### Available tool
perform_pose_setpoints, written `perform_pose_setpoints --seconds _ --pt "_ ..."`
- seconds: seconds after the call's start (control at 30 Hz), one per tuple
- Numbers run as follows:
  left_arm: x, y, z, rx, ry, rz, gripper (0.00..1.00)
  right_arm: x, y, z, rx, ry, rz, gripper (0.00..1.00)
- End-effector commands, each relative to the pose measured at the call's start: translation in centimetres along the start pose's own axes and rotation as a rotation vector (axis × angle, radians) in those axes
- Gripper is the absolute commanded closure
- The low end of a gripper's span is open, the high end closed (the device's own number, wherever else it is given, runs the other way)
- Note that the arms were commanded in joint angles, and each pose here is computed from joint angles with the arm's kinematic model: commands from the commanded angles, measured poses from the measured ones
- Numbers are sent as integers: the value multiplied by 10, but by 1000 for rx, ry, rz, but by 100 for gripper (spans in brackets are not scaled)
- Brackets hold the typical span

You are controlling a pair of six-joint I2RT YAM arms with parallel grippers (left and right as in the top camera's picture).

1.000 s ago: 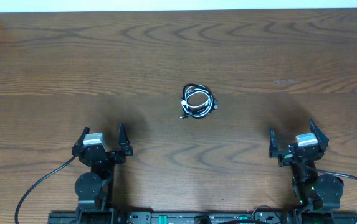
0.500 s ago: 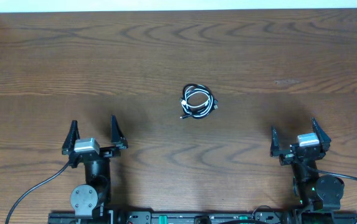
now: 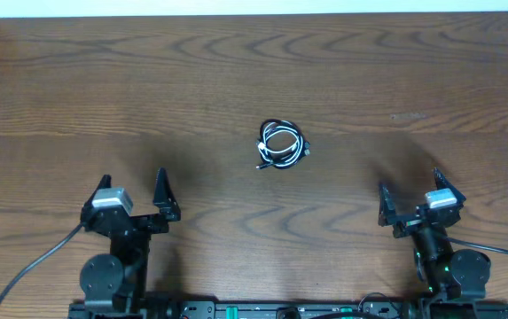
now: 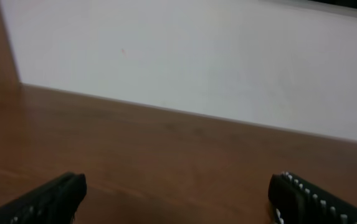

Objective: Untangle cables
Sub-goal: 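Raise both arms and swing grippers forward beside the black-white cable coil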

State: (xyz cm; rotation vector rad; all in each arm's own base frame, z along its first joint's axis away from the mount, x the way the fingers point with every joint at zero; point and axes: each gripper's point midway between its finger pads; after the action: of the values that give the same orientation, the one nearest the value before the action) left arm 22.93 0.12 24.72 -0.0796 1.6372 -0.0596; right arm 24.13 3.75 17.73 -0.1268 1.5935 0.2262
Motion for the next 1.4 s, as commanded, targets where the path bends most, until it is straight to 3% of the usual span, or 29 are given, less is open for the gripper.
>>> perform_pose_setpoints --seconds 0.0,0.27,0.47,0.77,0.93,1.23,1.27,1.3,1.33,1.37 --pt "-15 -19 0 100 40 -26 2 -34 20 -6 -96 -47 79 1" --pt "-58 -37 21 170 175 -37 1 -91 34 -3 -164 -26 78 1" --pt "-58 -42 42 169 419 -57 2 -117 43 23 -237 66 87 1" --pt "-20 -46 91 169 729 -100 1 -153 34 86 -324 376 246 1" --pt "19 -53 117 212 849 -147 1 -145 30 122 -370 498 328 1" --pt "63 -62 130 230 1001 -262 3 -117 25 148 -392 564 401 1" --pt "65 -62 131 228 1008 -263 16 -115 25 149 -387 574 418 1" --pt "67 -62 132 227 1014 -264 44 -112 24 149 -383 584 431 1" --pt "70 -61 132 225 1021 -265 63 -110 24 149 -381 591 440 1" --pt "72 -61 133 224 1027 -266 89 -108 24 150 -379 597 446 1"
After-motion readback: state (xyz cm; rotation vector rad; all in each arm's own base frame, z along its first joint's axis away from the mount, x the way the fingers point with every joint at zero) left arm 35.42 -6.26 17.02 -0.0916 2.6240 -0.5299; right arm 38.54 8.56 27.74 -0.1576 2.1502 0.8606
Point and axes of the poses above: each gripper's point midway between its finger pads, its own z axis out along the fingers, its own y axis along the line the jaws close on, x = y × z, and after that the axes turned 5 degrees about z, right-handed
